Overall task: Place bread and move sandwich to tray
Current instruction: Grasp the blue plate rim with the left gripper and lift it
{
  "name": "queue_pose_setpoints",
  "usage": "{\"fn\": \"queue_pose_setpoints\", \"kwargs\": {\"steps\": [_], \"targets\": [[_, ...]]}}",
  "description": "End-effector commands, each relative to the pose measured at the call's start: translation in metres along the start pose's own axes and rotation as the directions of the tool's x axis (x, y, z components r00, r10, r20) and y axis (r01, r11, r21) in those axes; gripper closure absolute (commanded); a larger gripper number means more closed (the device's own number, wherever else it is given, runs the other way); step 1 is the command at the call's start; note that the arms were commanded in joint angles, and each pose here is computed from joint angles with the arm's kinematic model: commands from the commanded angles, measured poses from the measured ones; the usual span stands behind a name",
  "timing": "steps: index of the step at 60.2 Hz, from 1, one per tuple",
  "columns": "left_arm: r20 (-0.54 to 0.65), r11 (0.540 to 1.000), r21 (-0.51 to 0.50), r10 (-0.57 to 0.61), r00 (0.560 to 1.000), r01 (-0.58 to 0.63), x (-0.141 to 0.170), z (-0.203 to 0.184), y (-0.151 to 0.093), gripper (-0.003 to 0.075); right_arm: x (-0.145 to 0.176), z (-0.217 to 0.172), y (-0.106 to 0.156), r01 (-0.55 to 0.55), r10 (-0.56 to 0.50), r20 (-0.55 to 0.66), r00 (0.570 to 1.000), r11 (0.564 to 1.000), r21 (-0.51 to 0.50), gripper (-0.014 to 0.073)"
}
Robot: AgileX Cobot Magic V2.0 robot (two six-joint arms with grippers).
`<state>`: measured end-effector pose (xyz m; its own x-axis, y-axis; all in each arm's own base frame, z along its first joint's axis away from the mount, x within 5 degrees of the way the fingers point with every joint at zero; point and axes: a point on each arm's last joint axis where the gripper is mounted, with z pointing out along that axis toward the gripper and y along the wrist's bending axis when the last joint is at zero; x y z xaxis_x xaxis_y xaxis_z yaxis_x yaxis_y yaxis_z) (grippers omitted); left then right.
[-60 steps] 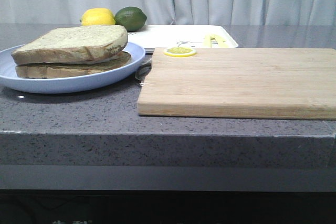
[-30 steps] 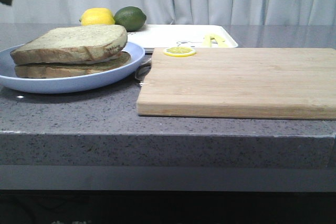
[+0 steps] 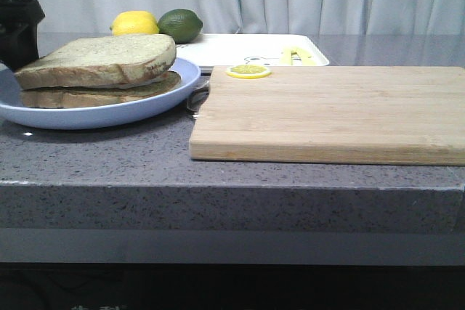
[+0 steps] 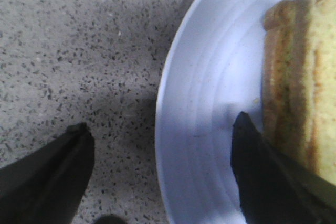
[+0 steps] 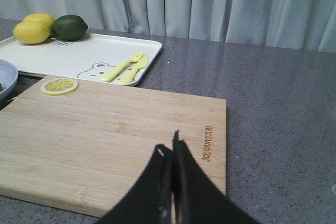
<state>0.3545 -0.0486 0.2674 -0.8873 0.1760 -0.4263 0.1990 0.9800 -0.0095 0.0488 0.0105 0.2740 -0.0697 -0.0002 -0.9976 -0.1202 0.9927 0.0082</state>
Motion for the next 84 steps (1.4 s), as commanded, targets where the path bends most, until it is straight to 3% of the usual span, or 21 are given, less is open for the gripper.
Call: {"fn": "queue_pose_setpoints", "kwargs": {"steps": [1,11,18,25,36,46,57,65,84], "targets": [[0.094,1.000,0.001,0.001,0.996,-0.001,-0.011,-0.020,-0.002,0.0209,-0.015,-0.002,-0.002,0.004,-0.006,0.091,0.996,1.000,0.021,0.0656],[0.075,1.000,0.002,0.000,0.997,-0.001,-0.011,-0.013,-0.002,0.0364,-0.015,-0.002,-0.002,0.004,-0.006,0.091,0.996,1.000,0.021,0.0656],[0.074,1.000,0.002,0.000,0.997,-0.001,-0.011,-0.013,-0.002,0.0526,-0.015,-0.002,-0.002,0.004,-0.006,0.091,0.996,1.000,0.021,0.0656],[0.075,1.000,0.003,-0.001,0.997,0.001,-0.011,-0.013,-0.002,0.0735,-0.015,-0.002,-0.002,0.004,-0.006,0.091,0.996,1.000,0.021,0.0656],[0.078,0.999,0.031,-0.033,0.996,0.031,-0.012,-0.014,-0.002,0.0738,-0.015,-0.002,-0.002,0.004,-0.006,0.091,0.996,1.000,0.021,0.0656],[0.105,0.981,0.161,-0.130,0.986,0.112,-0.019,-0.032,0.003,0.0738,-0.015,-0.002,-0.002,0.004,-0.006,0.091,0.996,1.000,0.021,0.0656],[0.108,0.920,0.348,-0.234,0.966,0.184,-0.029,-0.060,0.020,0.0739,-0.015,-0.002,-0.002,0.004,-0.006,0.090,0.996,1.000,0.021,0.0656],[0.131,0.853,0.495,-0.258,0.957,0.162,-0.037,-0.082,0.022,0.0739,-0.015,-0.002,-0.002,0.004,-0.006,0.090,0.996,1.000,0.021,0.0656],[0.268,0.806,0.582,-0.310,0.912,0.103,-0.074,-0.104,0.015,0.0739,-0.015,-0.002,-0.002,0.004,-0.005,0.089,0.996,1.000,0.021,0.0656]]}}
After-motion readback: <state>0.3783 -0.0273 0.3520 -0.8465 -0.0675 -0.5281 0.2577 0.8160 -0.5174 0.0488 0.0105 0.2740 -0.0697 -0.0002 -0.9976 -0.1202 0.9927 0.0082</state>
